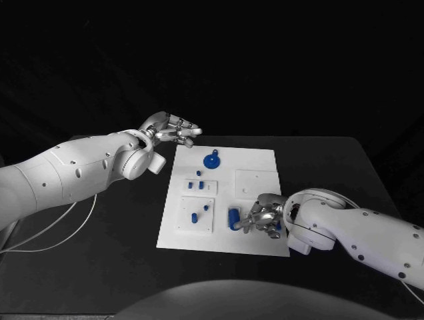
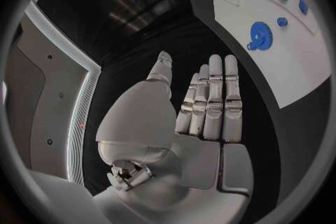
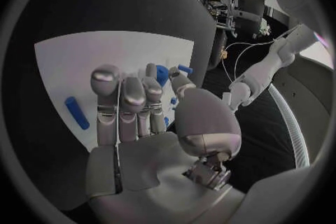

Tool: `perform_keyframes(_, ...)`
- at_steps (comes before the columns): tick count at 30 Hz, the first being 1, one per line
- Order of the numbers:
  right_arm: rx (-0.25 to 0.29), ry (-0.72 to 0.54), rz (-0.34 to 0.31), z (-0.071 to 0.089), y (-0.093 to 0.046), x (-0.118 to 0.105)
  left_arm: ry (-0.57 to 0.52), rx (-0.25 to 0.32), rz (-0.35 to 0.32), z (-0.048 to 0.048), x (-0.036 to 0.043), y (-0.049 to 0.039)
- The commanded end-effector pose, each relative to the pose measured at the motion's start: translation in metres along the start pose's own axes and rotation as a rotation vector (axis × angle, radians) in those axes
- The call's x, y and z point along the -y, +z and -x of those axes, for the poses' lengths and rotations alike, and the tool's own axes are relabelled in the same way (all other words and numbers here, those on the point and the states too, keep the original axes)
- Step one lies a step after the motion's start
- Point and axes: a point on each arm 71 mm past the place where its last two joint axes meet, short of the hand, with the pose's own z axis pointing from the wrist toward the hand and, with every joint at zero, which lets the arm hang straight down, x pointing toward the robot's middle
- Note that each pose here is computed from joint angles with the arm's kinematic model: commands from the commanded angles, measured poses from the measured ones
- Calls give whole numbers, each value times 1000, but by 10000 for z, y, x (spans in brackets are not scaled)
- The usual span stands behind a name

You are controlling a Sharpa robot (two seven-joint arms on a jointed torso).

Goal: Assemble the parts on the task board

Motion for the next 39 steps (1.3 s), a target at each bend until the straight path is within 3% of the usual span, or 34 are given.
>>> perform_keyframes(1, -33, -36, 26, -35, 1, -30, -2, -18, -3, -24, 10, 5)
perform_keyframes(24, 6, -3, -25, -16, 189, 11, -4, -27, 2, -37, 9, 7)
perform_keyframes(39, -68, -38, -52, -64, 225, 54, -2, -21, 9, -15, -3, 1)
